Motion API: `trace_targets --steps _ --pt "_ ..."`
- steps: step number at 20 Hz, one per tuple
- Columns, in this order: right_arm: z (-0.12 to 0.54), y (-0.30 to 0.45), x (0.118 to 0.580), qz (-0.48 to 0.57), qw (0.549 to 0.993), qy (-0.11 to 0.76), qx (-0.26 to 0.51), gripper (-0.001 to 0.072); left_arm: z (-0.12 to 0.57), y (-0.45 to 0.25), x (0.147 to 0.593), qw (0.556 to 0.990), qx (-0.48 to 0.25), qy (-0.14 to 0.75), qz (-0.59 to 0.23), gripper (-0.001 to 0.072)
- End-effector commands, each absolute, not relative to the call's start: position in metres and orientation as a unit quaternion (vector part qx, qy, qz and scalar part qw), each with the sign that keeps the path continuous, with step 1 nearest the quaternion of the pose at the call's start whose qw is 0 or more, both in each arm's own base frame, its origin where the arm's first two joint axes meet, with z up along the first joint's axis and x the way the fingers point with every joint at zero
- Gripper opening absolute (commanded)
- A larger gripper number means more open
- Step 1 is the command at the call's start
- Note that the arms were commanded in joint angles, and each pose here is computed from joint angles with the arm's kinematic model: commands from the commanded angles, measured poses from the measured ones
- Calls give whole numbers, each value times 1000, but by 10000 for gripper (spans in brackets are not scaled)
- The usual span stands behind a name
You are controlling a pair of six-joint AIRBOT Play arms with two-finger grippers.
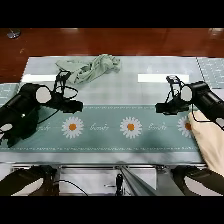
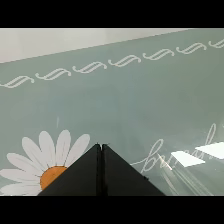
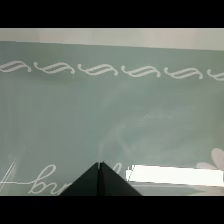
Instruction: Fold the shirts.
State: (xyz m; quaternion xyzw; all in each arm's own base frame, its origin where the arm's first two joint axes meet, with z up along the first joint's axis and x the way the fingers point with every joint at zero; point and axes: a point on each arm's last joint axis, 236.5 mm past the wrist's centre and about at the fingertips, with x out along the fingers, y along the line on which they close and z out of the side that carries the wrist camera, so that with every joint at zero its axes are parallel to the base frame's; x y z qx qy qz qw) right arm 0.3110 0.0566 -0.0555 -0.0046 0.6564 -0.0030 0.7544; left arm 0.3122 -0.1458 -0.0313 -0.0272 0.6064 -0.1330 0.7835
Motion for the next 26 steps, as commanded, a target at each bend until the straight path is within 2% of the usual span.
trace_targets --steps 1,8,13,14,15,16,17,18,22,26 --pt "-56 57 311 -3 754 657 -5 18 -31 -146 313 785 -28 605 -133 20" --pt "-56 57 311 -3 754 657 -5 18 -30 -147 317 789 -29 599 -133 20" --pt "-55 57 312 -3 756 655 -4 17 -18 -152 349 831 -28 537 -144 23" --pt "-54 58 320 0 766 642 -3 17 -10 -155 362 848 -34 509 -145 83" --pt "-52 59 330 2 780 626 -3 18 -1 -157 380 868 -38 472 -145 285" --pt "-51 61 336 3 788 616 1 26 13 -160 400 892 -47 426 -146 651" --pt "-50 61 340 -2 794 607 9 221 27 -160 422 913 -45 380 -145 703" --pt "-48 60 346 -8 802 598 13 643 36 -157 439 925 -30 352 -142 704" --pt "-49 56 344 -12 799 601 4 636 38 -119 518 937 1 337 -95 704" --pt "-50 57 341 -15 795 606 12 634 2 -84 580 919 -8 392 -54 704"
